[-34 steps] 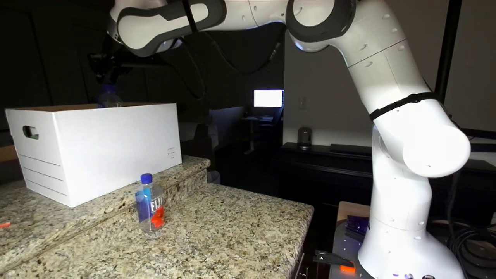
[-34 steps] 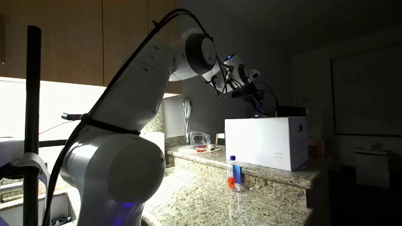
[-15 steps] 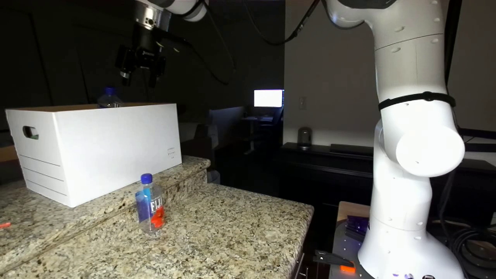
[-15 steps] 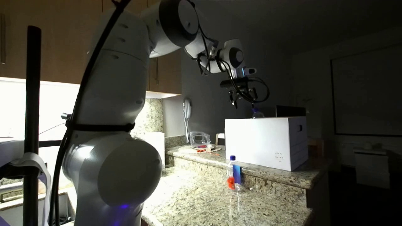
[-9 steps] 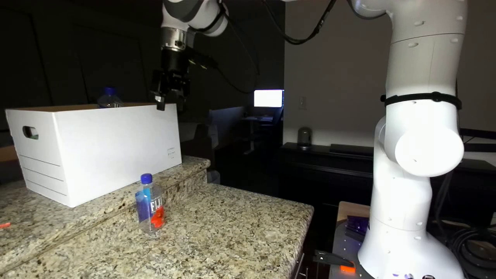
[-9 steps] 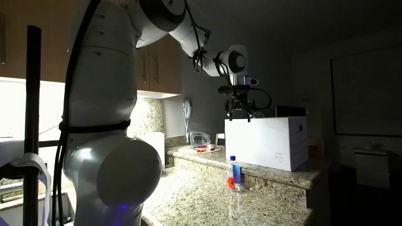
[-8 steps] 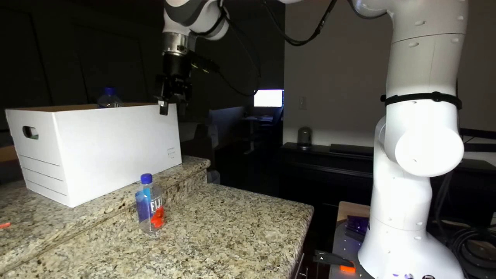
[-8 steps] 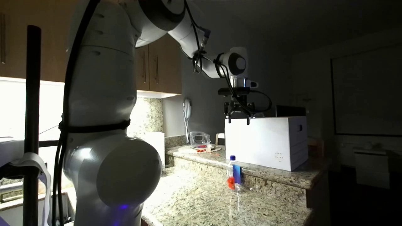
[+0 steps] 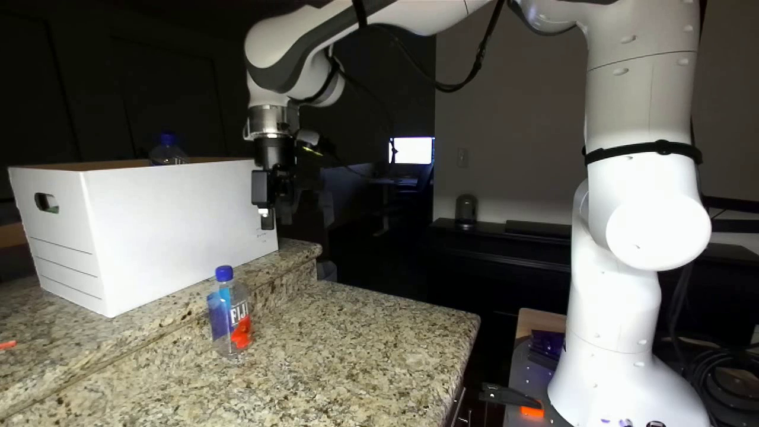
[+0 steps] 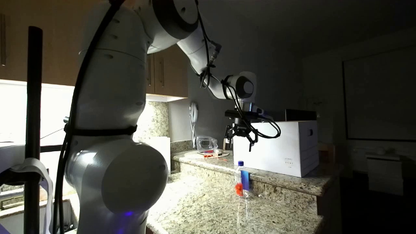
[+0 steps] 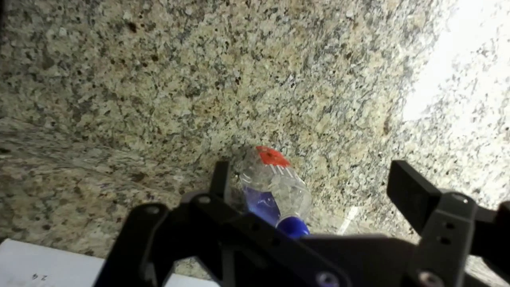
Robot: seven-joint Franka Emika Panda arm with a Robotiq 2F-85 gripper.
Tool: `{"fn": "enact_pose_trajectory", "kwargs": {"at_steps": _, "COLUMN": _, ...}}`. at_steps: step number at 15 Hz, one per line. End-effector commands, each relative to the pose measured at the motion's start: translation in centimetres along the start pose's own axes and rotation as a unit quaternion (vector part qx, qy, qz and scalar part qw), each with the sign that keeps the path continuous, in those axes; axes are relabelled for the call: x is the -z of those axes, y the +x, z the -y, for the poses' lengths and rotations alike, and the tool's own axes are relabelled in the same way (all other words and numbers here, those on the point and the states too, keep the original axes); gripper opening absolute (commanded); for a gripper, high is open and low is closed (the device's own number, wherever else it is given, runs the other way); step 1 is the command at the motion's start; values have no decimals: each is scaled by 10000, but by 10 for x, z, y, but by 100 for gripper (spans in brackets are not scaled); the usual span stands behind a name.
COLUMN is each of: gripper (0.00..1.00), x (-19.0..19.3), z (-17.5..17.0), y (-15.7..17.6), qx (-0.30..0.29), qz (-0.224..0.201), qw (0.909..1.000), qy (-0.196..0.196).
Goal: Place two empty water bottles inside the white storage box
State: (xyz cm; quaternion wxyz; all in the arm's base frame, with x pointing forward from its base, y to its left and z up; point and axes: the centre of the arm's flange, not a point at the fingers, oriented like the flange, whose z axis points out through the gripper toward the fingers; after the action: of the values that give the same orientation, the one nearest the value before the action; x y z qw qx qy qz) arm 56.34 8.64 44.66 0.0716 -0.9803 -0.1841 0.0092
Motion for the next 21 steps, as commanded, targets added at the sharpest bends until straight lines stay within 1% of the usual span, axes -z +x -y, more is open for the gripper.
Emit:
{"fn": "enact_pose_trajectory", "kwargs": {"at_steps": 1, "gripper": 100, "x": -36, "z": 5, "y": 17, "qx": 519, "qz": 105, "qw": 9985, "qy": 154}}
{"fn": "enact_pose_trajectory", "kwargs": {"at_steps": 3, "gripper": 100, "x": -53, "z": 11, "y": 28, "qx": 703, "qz": 142, "qw": 9973, "qy": 125}}
{"fn": "enact_pose_trajectory", "kwargs": {"at_steps": 7, "gripper": 100, "x": -77, "z": 24, "y": 54, "qx": 882, "qz": -5, "qw": 9960, "qy": -109}}
{"fn": "enact_pose_trajectory", "kwargs": {"at_steps": 10, "gripper": 100, "x": -86, "z": 32, "y": 75, "qx": 1026, "qz": -144, "qw": 9935, "qy": -476}}
{"fn": "enact_pose_trajectory", "kwargs": {"at_steps": 12, "gripper": 100, "x": -91, "z": 35, "y": 86, "qx": 1162, "qz": -199, "qw": 9901, "qy": -757}}
{"fn": "enact_pose_trajectory", "kwargs": {"at_steps": 15, "gripper": 100, "x": -97, "z": 40, "y": 97, "qx": 1340, "qz": -284, "qw": 9853, "qy": -1024}}
{"fn": "enact_pose_trajectory", "kwargs": {"at_steps": 16, "gripper": 75, "x": -99, "z": 42, "y": 100, "qx": 1387, "qz": -306, "qw": 9841, "qy": -1064}}
{"fn": "enact_pose_trajectory", "kwargs": {"at_steps": 17, "gripper": 74, "x": -100, "z": 42, "y": 103, "qx": 1430, "qz": -328, "qw": 9831, "qy": -1093}}
{"fn": "enact_pose_trajectory", "kwargs": {"at_steps": 21, "gripper": 47, "x": -104, "z": 45, "y": 109, "qx": 1519, "qz": -380, "qw": 9808, "qy": -1165}}
